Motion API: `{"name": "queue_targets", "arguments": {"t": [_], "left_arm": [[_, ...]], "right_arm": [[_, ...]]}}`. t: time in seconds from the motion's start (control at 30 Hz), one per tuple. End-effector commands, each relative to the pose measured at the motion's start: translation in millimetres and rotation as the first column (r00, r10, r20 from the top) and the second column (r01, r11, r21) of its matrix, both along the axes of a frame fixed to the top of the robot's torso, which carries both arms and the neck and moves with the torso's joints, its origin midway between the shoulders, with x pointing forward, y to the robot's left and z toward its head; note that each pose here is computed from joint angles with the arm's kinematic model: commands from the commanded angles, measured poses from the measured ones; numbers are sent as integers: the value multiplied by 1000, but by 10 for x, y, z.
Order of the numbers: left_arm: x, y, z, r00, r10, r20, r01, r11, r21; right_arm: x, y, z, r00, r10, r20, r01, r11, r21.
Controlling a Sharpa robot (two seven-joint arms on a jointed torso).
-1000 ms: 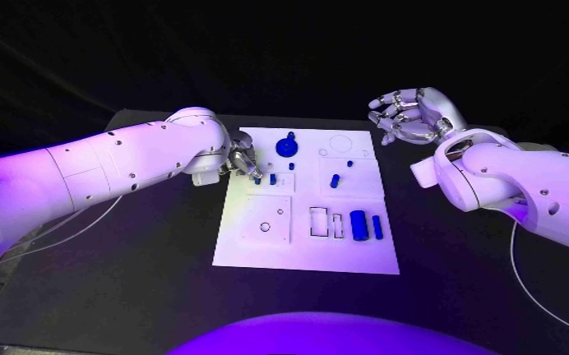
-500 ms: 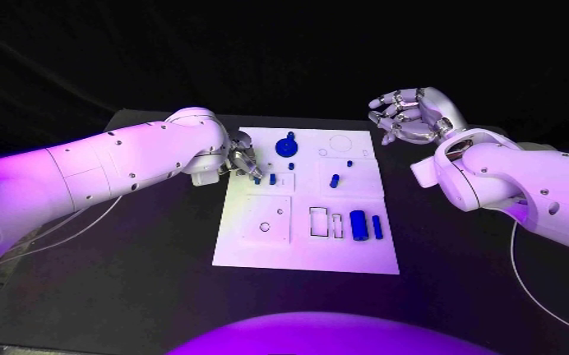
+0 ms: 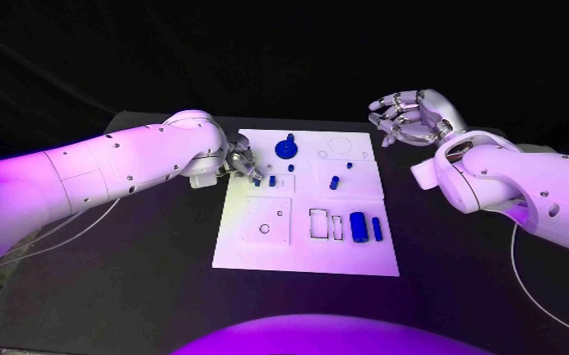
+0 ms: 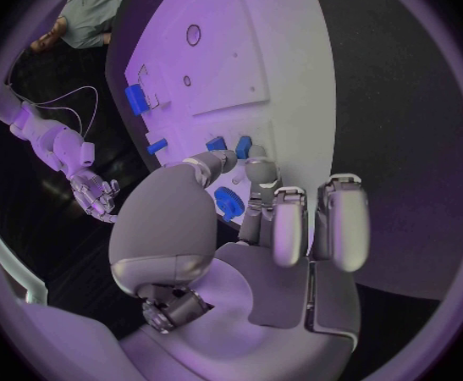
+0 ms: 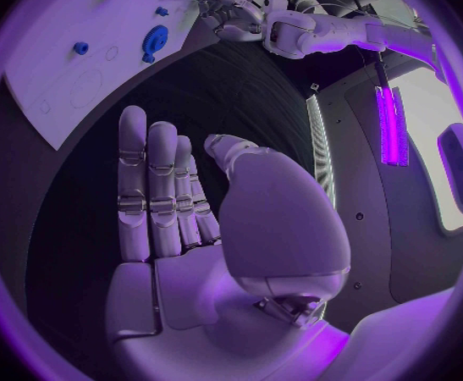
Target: Assemble the parts on the task board
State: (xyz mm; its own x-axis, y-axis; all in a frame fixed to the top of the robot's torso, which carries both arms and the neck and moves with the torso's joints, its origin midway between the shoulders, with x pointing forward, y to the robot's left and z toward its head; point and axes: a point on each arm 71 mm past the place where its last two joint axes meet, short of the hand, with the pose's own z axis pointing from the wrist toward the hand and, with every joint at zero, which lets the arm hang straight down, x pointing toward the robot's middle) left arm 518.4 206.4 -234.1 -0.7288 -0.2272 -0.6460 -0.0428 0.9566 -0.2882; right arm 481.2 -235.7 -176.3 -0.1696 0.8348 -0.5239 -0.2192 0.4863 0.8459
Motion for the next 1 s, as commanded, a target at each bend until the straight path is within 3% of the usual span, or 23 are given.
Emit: {"name": "queue_targets", "arguments": {"t": [0.03,0.23,0.4,0.6,0.73,0.87,1.0], "left_arm": [[-8,10,4,1000,10,6,-10,1000,-6],[-19,56,24,1000,23,13,-22,1000,-19],[-22,97,53,998,53,22,-51,997,-56],[-8,142,124,991,123,47,-111,972,-206],[-1,160,187,984,159,86,-125,942,-311],[-9,155,265,974,179,139,-107,904,-413],[-33,115,354,961,179,210,-50,863,-503]], "right_arm": [[-5,12,2,1000,15,6,-15,1000,-9],[-6,21,-8,999,35,2,-35,999,-33],[-10,52,-38,996,85,-22,-87,992,-92],[-29,112,-75,987,156,-40,-161,968,-195],[-32,119,-90,985,168,-46,-174,954,-242],[-27,118,-99,985,171,-35,-173,935,-311],[-25,122,-106,984,176,-23,-172,911,-375]]}}
